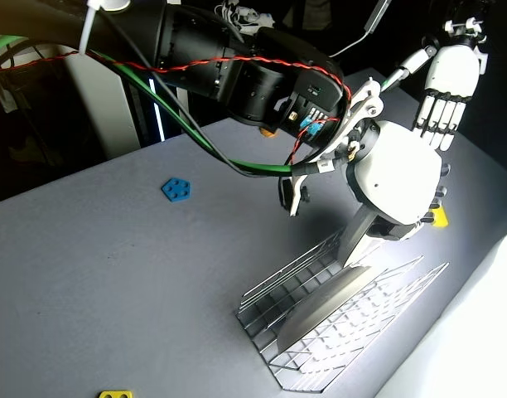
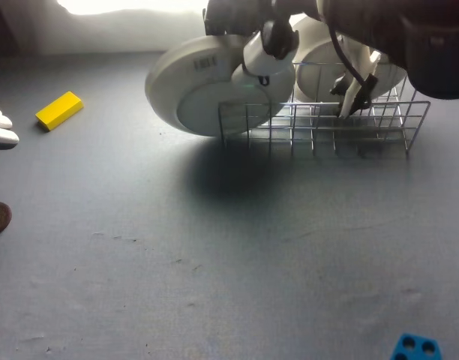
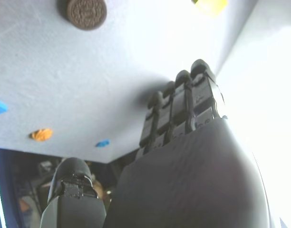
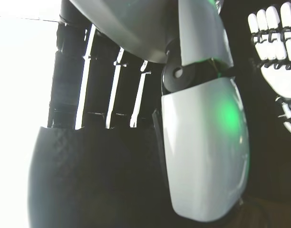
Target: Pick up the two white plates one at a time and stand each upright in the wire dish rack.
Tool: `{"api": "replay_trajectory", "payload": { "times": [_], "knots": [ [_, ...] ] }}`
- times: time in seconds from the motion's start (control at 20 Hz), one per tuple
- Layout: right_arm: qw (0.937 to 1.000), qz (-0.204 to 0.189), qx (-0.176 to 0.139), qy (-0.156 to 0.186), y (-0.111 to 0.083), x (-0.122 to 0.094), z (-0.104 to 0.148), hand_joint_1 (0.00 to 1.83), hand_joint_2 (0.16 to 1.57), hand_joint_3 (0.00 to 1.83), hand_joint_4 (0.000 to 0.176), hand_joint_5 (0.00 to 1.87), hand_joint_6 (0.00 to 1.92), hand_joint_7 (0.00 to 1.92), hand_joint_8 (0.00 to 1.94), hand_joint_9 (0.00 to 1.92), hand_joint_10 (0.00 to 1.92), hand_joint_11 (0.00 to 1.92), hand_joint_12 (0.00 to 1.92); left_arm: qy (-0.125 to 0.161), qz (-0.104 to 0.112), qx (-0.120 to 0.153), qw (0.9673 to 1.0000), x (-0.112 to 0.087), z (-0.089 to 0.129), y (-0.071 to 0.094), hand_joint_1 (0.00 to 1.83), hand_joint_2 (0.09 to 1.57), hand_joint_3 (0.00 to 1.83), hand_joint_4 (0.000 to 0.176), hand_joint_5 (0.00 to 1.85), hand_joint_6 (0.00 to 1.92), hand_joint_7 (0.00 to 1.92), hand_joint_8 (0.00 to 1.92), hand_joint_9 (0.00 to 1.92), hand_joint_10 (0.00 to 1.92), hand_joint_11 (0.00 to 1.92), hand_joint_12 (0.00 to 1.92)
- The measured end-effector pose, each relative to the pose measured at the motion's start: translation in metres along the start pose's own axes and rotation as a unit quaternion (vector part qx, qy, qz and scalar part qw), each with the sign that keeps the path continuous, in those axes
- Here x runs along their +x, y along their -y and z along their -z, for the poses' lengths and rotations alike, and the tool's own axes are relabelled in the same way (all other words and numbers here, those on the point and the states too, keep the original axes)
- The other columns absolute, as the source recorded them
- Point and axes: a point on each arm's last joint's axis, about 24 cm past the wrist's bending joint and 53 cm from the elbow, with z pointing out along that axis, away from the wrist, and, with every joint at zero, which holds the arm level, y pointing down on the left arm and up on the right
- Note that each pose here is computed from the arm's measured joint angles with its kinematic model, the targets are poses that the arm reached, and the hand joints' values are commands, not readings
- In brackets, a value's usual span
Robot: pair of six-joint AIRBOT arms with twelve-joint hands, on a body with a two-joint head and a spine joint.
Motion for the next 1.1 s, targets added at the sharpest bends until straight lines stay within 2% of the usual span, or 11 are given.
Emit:
{"api": "replay_trajectory", "payload": {
  "times": [0.05, 0.3, 0.45, 0.6, 0.75, 0.8, 0.95, 1.0, 1.1],
  "knots": [
    [0.9997, 0.022, -0.003, -0.003, 0.000, 0.003, 0.001, 1.40, 1.03, 0.00, 0.000, 1.05, 0.76, 1.15, 0.66, 1.16, 0.84, 1.04, 0.80, -0.001, -0.001, 0.000, 1.0000, 0.001, 0.000, 0.000, 0.00, 1.06, 0.00, 0.000, 0.04, 0.01, 0.01, 0.00, 0.00, 0.00, 0.00, 0.00],
    [0.9968, 0.076, -0.021, -0.012, -0.005, 0.005, 0.003, 1.40, 1.04, 0.00, 0.000, 1.00, 0.80, 1.13, 0.71, 1.16, 0.85, 1.05, 0.78, 0.000, 0.000, 0.000, 1.0000, 0.000, 0.000, 0.000, 0.00, 1.06, 0.00, 0.000, 0.05, 0.00, 0.01, 0.00, 0.00, 0.00, 0.00, 0.00],
    [0.9899, 0.132, -0.044, -0.025, -0.010, 0.009, 0.006, 1.39, 1.05, 0.00, 0.000, 0.97, 0.85, 1.14, 0.68, 1.14, 0.88, 1.03, 0.81, 0.000, 0.000, 0.000, 1.0000, 0.000, 0.000, 0.000, 0.00, 1.07, 0.00, 0.000, 0.07, 0.01, 0.04, 0.01, 0.01, 0.00, 0.00, 0.00],
    [0.9846, 0.163, -0.054, -0.033, -0.010, 0.011, 0.009, 1.40, 1.04, 0.00, 0.000, 1.02, 0.80, 1.16, 0.63, 1.16, 0.84, 1.05, 0.80, 0.000, 0.000, 0.000, 1.0000, 0.000, 0.000, 0.000, 0.00, 1.07, 0.00, 0.000, 0.07, 0.01, 0.04, 0.01, 0.01, 0.00, 0.00, 0.00],
    [0.9852, 0.159, -0.054, -0.035, -0.009, 0.011, 0.010, 1.40, 1.05, 0.00, 0.000, 0.97, 0.85, 1.13, 0.69, 1.16, 0.87, 1.05, 0.81, -0.001, 0.000, 0.000, 1.0000, 0.000, 0.000, 0.000, 0.00, 1.07, 0.00, 0.000, 0.06, 0.00, 0.04, 0.00, 0.01, 0.00, 0.01, 0.00],
    [0.9860, 0.154, -0.053, -0.035, -0.008, 0.011, 0.010, 1.40, 1.04, 0.00, 0.000, 1.02, 0.81, 1.14, 0.67, 1.14, 0.88, 1.03, 0.82, -0.001, 0.000, 0.000, 1.0000, 0.000, 0.000, 0.000, 0.00, 1.07, 0.00, 0.000, 0.08, 0.01, 0.05, 0.01, 0.03, 0.01, 0.01, 0.01],
    [0.9930, 0.104, -0.040, -0.040, -0.003, 0.011, 0.009, 1.40, 1.03, 0.00, 0.000, 1.08, 0.73, 1.18, 0.59, 1.15, 0.86, 1.02, 0.82, 0.000, 0.000, 0.000, 1.0000, 0.000, 0.000, 0.000, 0.00, 1.07, 0.00, 0.000, 0.06, 0.00, 0.03, 0.00, 0.00, 0.00, 0.00, 0.00],
    [0.9955, 0.078, -0.036, -0.039, -0.001, 0.009, 0.009, 1.40, 1.04, 0.00, 0.000, 1.03, 0.78, 1.15, 0.66, 1.13, 0.89, 1.00, 0.83, -0.001, 0.000, 0.000, 1.0000, 0.000, 0.000, 0.000, 0.00, 1.07, 0.00, 0.000, 0.07, 0.00, 0.04, 0.00, 0.01, 0.00, 0.00, 0.00],
    [0.9977, 0.047, -0.032, -0.037, 0.002, 0.006, 0.008, 1.40, 1.04, 0.00, 0.000, 1.03, 0.78, 1.16, 0.64, 1.16, 0.85, 1.03, 0.82, 0.000, 0.000, 0.000, 1.0000, 0.000, 0.000, 0.000, 0.00, 1.07, 0.00, 0.000, 0.07, 0.01, 0.04, 0.00, 0.01, 0.01, 0.00, 0.00]
  ]
}}
